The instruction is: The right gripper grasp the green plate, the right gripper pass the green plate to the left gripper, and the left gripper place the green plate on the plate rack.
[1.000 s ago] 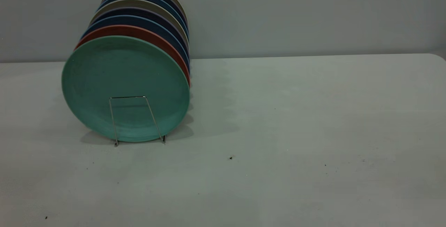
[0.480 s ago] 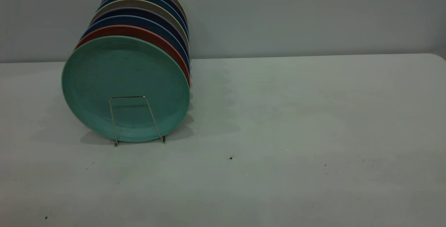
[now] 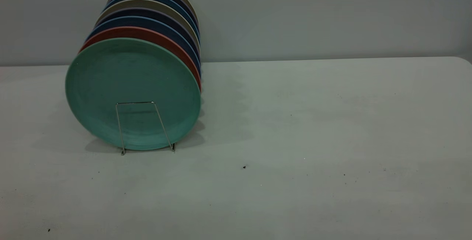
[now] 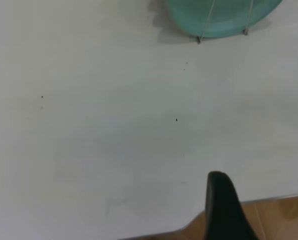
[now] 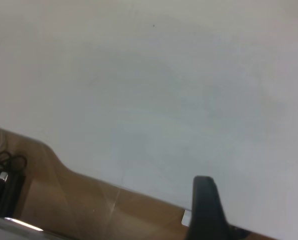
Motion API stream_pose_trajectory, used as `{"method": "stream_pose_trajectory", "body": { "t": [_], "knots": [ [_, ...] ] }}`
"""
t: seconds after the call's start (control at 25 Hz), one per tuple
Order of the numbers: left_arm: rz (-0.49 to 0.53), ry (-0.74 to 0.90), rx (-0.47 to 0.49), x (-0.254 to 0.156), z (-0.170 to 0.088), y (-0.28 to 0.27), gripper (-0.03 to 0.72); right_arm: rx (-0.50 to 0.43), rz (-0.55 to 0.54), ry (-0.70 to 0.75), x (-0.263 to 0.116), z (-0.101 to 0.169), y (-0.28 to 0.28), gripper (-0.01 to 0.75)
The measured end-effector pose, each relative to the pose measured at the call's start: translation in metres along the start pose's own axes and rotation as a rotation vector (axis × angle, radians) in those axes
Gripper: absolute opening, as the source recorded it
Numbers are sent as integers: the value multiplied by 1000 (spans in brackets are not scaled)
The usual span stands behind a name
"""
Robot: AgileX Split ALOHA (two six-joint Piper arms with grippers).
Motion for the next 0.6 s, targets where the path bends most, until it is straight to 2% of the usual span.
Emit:
{"method": "stream_pose_trajectory", "body": {
  "t": [0.2,0.6],
  "knots": [
    [5,30,-37,0,-2,0,431,1,0,-5,0,0,1,513],
    [6,34,-40,-1,-2,0,431,0,-2,-5,0,0,1,512]
  ]
}}
Point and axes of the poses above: a point on each arm's last joint axis where the gripper is mounted, y pointing out along that axis toward the gripper, z along the wrist's bending axis when the last joint is at zero, x = y × z, the point moved 7 cm from there along y, pointing out along that axis toward the gripper, and after that the axes turned 11 degrees about -y, right-handed, at the moved point
